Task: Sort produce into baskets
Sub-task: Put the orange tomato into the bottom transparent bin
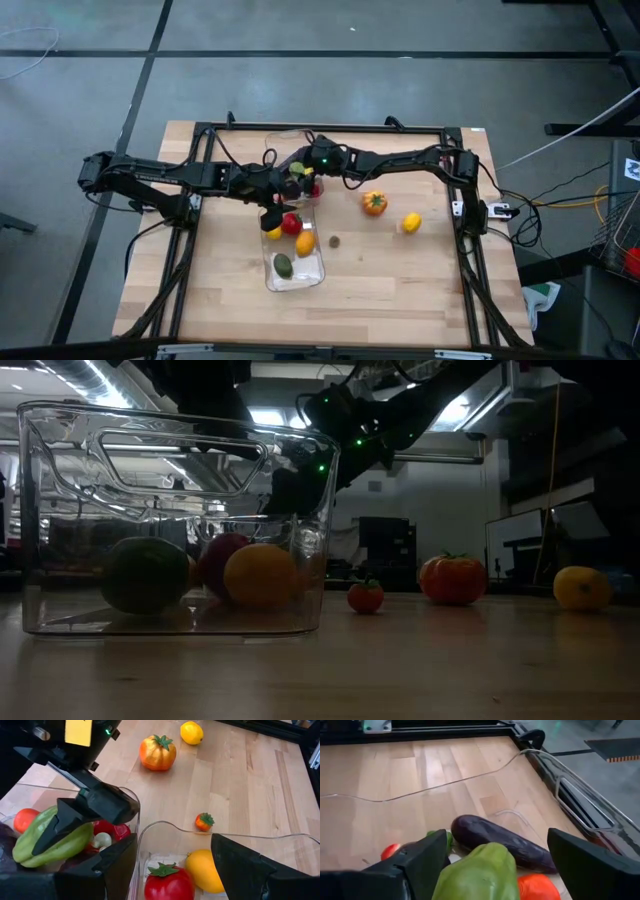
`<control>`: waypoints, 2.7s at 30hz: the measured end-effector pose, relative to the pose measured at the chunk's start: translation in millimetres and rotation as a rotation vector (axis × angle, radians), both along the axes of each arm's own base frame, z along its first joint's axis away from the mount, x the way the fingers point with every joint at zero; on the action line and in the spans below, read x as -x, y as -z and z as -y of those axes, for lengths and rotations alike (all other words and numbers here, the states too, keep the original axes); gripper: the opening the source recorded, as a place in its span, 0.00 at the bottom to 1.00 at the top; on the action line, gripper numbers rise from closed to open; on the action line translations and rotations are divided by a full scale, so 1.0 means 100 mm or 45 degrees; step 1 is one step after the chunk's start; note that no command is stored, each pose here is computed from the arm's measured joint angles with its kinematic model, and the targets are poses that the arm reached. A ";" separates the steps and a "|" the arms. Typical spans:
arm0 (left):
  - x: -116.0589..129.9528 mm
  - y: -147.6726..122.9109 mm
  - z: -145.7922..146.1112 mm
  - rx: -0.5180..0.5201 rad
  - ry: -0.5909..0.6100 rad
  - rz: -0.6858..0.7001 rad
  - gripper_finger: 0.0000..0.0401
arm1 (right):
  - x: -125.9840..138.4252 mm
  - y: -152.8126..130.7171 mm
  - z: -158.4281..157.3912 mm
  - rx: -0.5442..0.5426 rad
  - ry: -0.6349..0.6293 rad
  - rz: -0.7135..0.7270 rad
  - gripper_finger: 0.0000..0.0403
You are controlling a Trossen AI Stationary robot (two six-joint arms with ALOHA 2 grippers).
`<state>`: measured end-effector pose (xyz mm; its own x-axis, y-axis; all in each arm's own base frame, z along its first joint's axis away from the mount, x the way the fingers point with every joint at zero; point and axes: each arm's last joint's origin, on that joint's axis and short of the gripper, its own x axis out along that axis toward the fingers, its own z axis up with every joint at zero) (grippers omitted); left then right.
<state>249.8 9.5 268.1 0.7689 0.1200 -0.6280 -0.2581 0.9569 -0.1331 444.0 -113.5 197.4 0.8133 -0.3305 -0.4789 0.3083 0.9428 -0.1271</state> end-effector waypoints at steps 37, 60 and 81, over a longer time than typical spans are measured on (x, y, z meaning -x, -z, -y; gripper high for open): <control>-0.02 -0.02 0.00 0.029 -0.023 0.042 0.62 | 0.57 -1.50 -0.14 0.017 -0.154 -0.687 0.85; -0.17 -0.14 0.00 -0.034 0.021 0.281 0.62 | 1.35 -1.37 -0.91 -0.235 -0.200 -0.687 0.85; -0.17 -0.15 -0.01 -0.068 0.039 0.277 0.62 | 0.93 -0.04 -1.78 -0.137 -0.479 -0.691 0.85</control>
<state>266.5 10.1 282.7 0.8893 0.1235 -0.4403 -0.1999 0.9710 -0.1312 351.1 64.8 201.2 0.4981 0.0010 -0.8671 -0.1251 0.9896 -0.0707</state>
